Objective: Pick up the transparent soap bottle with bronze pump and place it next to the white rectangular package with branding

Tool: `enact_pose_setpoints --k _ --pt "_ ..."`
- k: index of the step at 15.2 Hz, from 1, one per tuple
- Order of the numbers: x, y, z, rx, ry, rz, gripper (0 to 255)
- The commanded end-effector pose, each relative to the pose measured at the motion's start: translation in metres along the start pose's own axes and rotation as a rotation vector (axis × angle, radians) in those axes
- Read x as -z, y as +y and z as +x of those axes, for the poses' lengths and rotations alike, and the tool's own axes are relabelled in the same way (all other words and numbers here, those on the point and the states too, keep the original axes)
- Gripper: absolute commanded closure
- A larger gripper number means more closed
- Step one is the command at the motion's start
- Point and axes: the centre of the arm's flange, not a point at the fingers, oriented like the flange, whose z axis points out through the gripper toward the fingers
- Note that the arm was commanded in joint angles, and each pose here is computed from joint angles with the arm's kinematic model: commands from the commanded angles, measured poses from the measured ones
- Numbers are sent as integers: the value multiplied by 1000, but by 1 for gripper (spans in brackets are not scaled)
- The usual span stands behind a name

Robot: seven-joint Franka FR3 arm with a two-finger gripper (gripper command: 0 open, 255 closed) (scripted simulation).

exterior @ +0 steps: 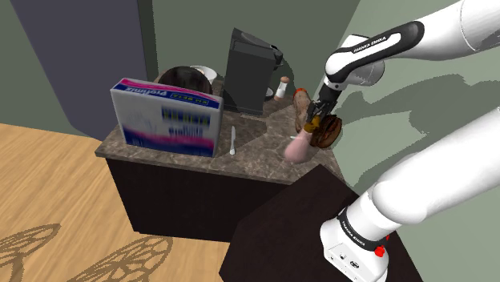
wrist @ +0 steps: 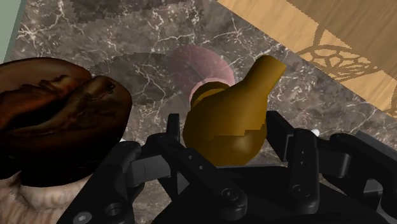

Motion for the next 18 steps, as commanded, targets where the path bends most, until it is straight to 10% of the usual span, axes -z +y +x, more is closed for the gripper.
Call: enact_pose_setpoints --k 1,18 --pt "11 0 -1 0 0 0 255" --pt "101 -2 -1 0 0 0 255"
